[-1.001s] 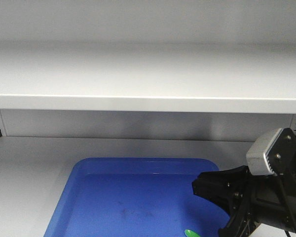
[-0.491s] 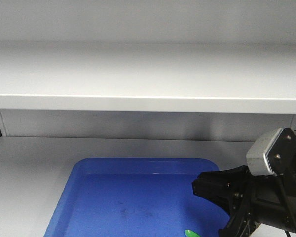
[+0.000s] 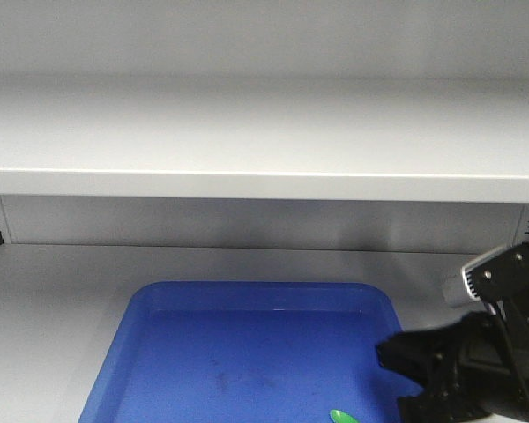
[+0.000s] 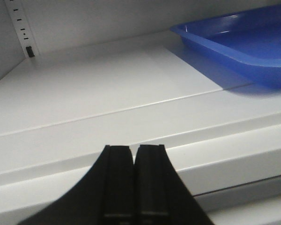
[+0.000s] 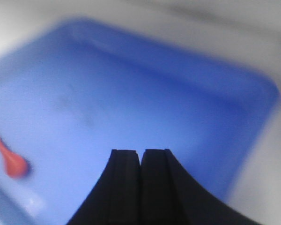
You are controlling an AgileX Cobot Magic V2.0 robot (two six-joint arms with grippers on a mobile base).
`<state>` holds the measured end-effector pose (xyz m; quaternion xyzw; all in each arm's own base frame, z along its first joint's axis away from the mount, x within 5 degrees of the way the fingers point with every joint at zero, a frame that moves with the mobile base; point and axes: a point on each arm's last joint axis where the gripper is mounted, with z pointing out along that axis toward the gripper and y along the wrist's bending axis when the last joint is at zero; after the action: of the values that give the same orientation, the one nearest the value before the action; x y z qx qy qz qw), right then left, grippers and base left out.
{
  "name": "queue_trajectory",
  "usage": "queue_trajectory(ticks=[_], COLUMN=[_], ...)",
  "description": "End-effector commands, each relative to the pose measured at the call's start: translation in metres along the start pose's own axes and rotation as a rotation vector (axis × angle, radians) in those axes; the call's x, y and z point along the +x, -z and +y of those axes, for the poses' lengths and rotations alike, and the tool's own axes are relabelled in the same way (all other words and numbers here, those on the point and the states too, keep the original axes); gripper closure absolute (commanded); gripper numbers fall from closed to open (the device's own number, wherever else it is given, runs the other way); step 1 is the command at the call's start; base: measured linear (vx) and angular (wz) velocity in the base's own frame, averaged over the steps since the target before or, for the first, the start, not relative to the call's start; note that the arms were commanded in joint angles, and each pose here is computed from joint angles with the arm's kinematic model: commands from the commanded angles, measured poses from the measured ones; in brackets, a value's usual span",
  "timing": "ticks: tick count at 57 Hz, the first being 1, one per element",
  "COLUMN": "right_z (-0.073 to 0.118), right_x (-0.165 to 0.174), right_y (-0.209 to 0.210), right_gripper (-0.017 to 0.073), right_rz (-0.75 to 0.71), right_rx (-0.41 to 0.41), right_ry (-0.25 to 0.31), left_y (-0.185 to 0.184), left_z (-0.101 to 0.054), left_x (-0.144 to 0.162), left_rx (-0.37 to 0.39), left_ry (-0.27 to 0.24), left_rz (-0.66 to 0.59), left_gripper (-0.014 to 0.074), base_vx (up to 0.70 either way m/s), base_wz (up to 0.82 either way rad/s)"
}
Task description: Sort red and green spoons into left cabinet
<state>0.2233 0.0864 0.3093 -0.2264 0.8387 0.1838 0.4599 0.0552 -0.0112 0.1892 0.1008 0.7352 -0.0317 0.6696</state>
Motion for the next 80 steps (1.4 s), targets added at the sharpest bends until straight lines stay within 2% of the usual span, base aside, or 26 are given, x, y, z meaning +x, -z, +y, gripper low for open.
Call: queue_trajectory(ticks=[1,4,5,8,9,11,15,23,28,32,38,43,50,58,64,72,80], right_z=[-0.005,-0.005,-0.005,-0.005,-0.006,-0.007,-0.005,0.002,0.005,0.006,-0.001,-0.005,-0.007,-0.008,-0.006,0.002,0.007], right_x=[-0.012,-0.013,-0.014,-0.013,-0.012,-0.010,-0.004,0.016,0.033,0.044,0.062,0.067,0.070,0.073,0.077,0.081,0.090], right_y=[0.016,0.022,0.024,0.028,0.031,0.035,0.043,0.062,0.067,0.071,0.073,0.077,0.086,0.099,0.110,0.124,0.129], right_gripper=[0.0564,0.0564,0.0564,0.0564,0.0564,0.0564,0.0564,0.0564,0.0564,0.0564,0.0564,0.0564,0.0564,0.0564,0.0564,0.0564,0.0564], right_rz=[-0.048,-0.064,-0.074,-0.096,-0.115,-0.140,-0.212,-0.402,-0.469,-0.505,-0.515,-0.514,-0.530,-0.538,-0.541,-0.569,-0.592], right_rx=[0.138,0.196,0.209,0.251,0.262,0.284,0.296,0.298,0.300,0.303,0.345,0.385,0.431,0.485,0.518,0.530,0.531], right_ry=[-0.044,-0.048,-0.075,-0.066,-0.086,-0.087,-0.098,-0.043,-0.017,-0.024,-0.078,-0.098,-0.066,-0.076,-0.060,-0.015,-0.010], left_y=[0.000,0.000,0.000,0.000,0.000,0.000,0.000,0.000,0.000,0.000,0.000,0.000,0.000,0.000,0.000,0.000,0.000], left_z=[0.001,0.001,0.001,0.001,0.001,0.001,0.001,0.001,0.001,0.001,0.001,0.001,0.001,0.001,0.001,0.001,0.001], left_x=[-0.002,-0.002,-0.002,-0.002,-0.002,-0.002,-0.002,-0.002,-0.002,-0.002,-0.002,-0.002,-0.002,-0.002,-0.002,-0.002,-0.002], left_rx=[-0.019,-0.019,-0.018,-0.018,-0.018,-0.018,-0.018,-0.018,-0.018,-0.018,-0.018,-0.018,-0.018,-0.018,-0.018,-0.018,-0.018], left_ry=[0.007,0.007,0.007,0.007,0.007,0.007,0.007,0.007,0.007,0.007,0.007,0.007,0.007,0.007,0.007,0.007,0.007], left_rz=[-0.073,-0.072,-0.071,-0.071,-0.071,-0.071,-0.071,-0.071,-0.071,-0.071,-0.071,-0.071,-0.071,-0.071,-0.071,-0.071,-0.071], left_gripper=[0.0601,0.0601,0.0601,0.0601,0.0601,0.0601,0.0601,0.0601,0.0601,0.0601,0.0601,0.0601,0.0601,0.0601,0.0601,0.0601,0.0601], base_vx=[0.00,0.00,0.00,0.00,0.00,0.00,0.00,0.00,0.00,0.00,0.00,0.00,0.00,0.00,0.00,0.00,0.00], base_wz=[0.00,0.00,0.00,0.00,0.00,0.00,0.00,0.00,0.00,0.00,0.00,0.00,0.00,0.00,0.00,0.00,0.00])
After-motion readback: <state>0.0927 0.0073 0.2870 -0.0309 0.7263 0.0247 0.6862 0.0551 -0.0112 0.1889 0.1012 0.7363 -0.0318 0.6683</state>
